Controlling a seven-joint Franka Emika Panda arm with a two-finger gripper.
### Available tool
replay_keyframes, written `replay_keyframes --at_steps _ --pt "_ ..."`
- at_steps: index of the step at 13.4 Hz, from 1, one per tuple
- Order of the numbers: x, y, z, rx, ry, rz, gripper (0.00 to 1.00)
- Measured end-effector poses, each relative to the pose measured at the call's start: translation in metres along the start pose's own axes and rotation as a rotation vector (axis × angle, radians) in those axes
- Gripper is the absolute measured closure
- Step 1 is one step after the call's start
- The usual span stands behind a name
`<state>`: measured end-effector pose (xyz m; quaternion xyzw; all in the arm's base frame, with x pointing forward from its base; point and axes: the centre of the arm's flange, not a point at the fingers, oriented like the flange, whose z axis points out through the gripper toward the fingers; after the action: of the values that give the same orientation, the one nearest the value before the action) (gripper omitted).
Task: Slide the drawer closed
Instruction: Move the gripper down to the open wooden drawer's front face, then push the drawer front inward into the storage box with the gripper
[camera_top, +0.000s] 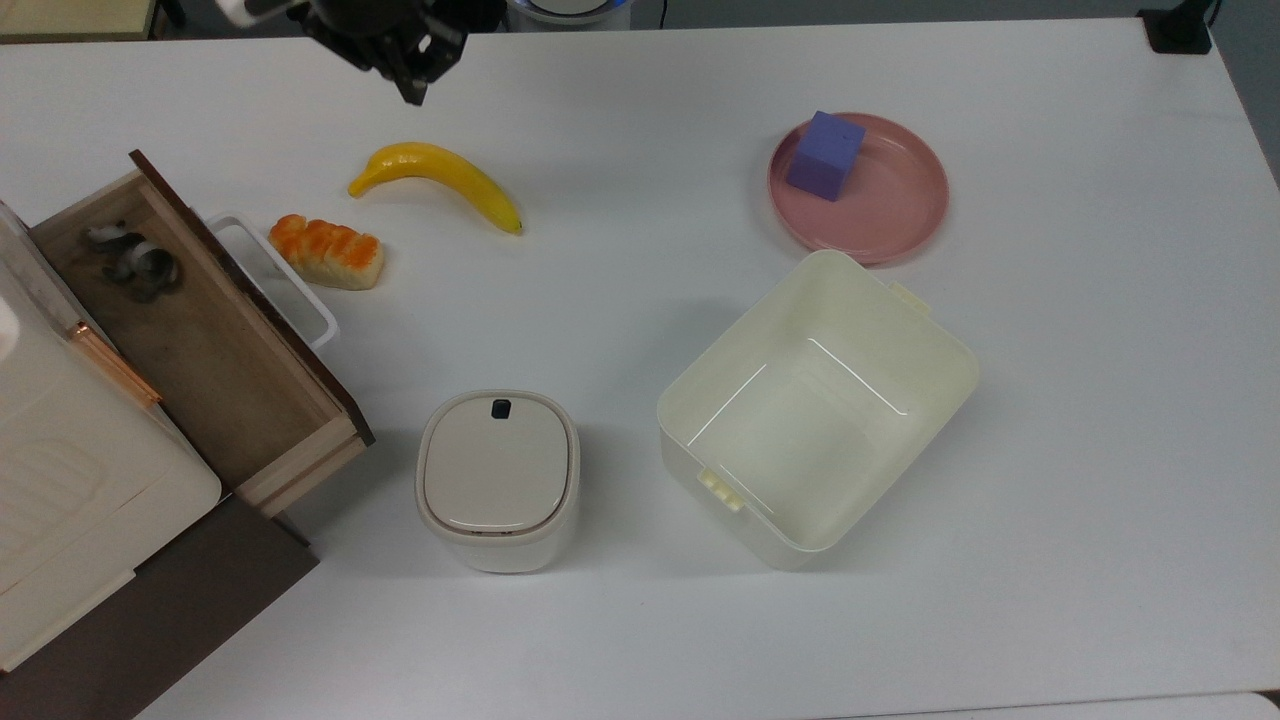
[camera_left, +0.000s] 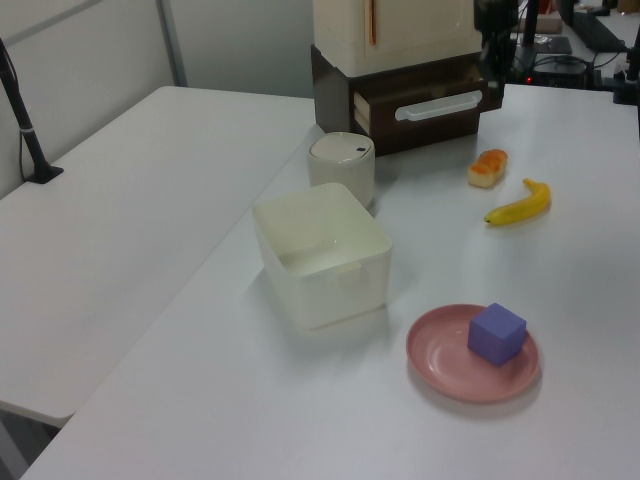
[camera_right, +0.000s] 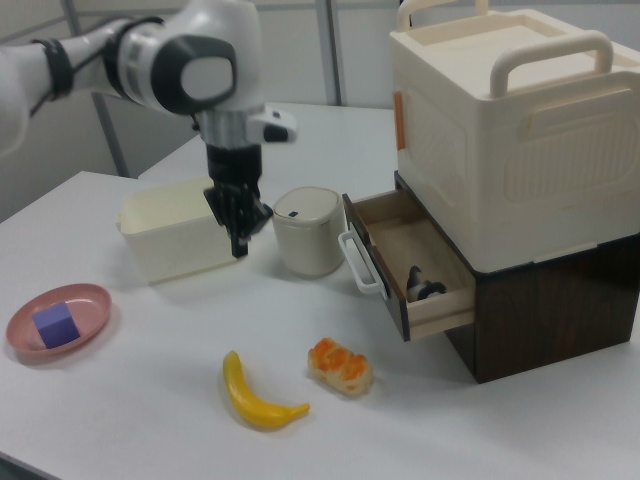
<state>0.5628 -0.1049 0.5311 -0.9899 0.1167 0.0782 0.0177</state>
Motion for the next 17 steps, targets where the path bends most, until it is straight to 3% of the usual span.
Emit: replay_keyframes --at_steps 3,7,17 --pt "0.023 0.012 0.032 0.002 0.008 0.026 0.99" --pt "0.059 0.018 0.068 -0.003 0.224 0.174 0.99" --pt "0.099 0.032 0.109 -0.027 0.416 0.384 0.99"
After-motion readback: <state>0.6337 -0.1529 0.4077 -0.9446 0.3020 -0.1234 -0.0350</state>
